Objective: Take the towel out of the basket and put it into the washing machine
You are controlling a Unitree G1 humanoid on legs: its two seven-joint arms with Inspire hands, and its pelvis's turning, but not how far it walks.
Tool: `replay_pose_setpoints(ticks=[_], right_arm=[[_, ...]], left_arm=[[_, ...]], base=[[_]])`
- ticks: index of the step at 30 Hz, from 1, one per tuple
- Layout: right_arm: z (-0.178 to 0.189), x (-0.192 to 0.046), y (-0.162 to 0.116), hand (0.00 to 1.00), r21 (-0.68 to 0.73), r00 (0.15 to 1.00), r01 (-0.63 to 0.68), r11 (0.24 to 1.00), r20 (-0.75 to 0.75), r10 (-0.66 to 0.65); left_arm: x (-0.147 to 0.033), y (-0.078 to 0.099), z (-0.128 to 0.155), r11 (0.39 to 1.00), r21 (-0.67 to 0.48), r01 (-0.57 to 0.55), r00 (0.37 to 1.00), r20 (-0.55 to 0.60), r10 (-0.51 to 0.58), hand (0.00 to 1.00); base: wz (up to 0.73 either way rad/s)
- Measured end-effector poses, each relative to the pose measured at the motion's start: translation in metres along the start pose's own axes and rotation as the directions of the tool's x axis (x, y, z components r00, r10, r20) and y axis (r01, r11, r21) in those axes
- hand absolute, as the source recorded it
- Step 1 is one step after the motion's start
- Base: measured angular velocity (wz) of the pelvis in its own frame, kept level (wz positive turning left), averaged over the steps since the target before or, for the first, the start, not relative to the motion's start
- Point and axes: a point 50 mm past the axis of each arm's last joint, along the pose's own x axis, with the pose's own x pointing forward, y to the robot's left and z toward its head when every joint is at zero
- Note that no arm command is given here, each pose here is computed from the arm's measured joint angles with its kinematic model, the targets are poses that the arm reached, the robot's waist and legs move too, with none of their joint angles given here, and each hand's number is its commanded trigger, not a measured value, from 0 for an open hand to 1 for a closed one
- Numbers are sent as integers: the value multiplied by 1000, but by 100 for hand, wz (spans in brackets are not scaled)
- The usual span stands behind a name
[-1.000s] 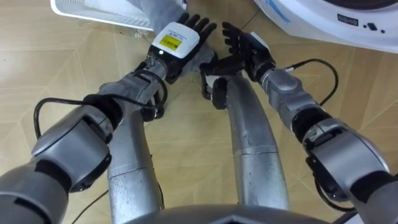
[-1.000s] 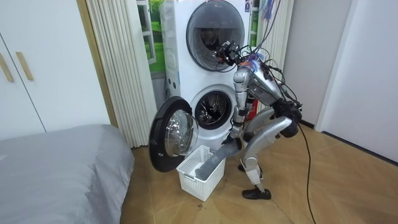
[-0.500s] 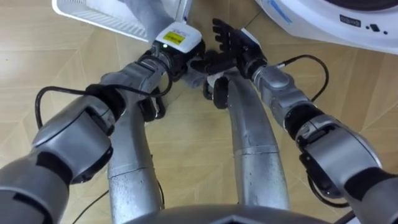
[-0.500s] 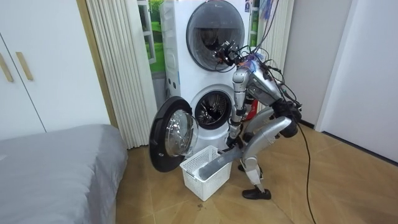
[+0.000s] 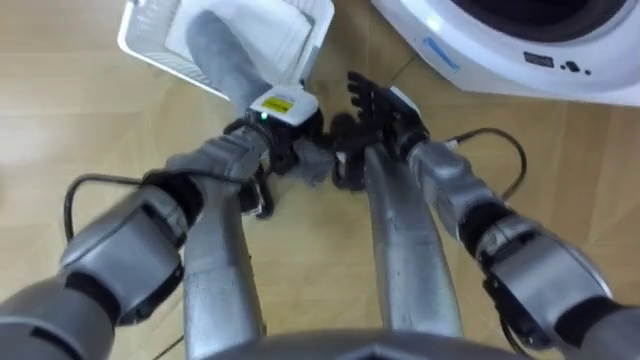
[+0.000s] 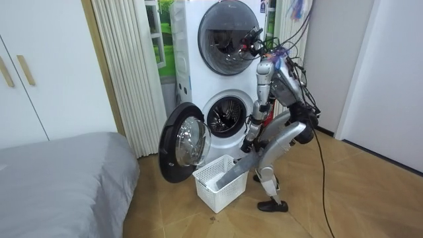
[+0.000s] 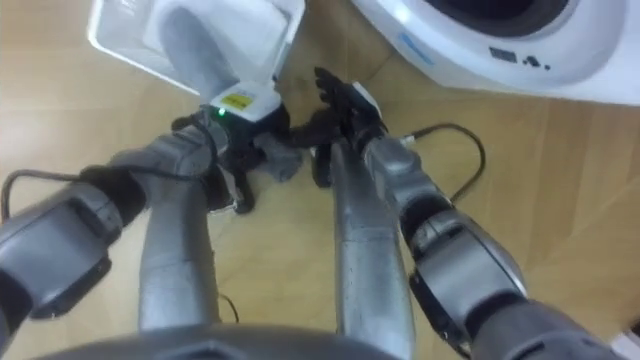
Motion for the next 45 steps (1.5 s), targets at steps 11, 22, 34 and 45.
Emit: replay_pose_setpoints(ticks=[11, 22, 34, 45], right_arm=[[-32, -18, -17, 0, -112, 997, 26, 993, -72, -34], [-31, -20, -15, 0, -152, 999, 0, 988, -50, -8], [-23, -16, -8, 0, -247, 999, -27, 969, -29, 21], [-16, -12, 1, 0, -249, 999, -45, 967, -14, 43]], left_arm=[[-20, -11, -12, 884, -422, -200, 979, -109, 169, 100], [-24, -2, -11, 697, -659, -283, 958, -157, 241, 100], [-21, -1, 3, 174, -985, -6, 985, 25, 173, 100], [-15, 9, 31, -78, -959, 272, 945, 251, 212, 100]], base=[[4], [5], [1], [7]])
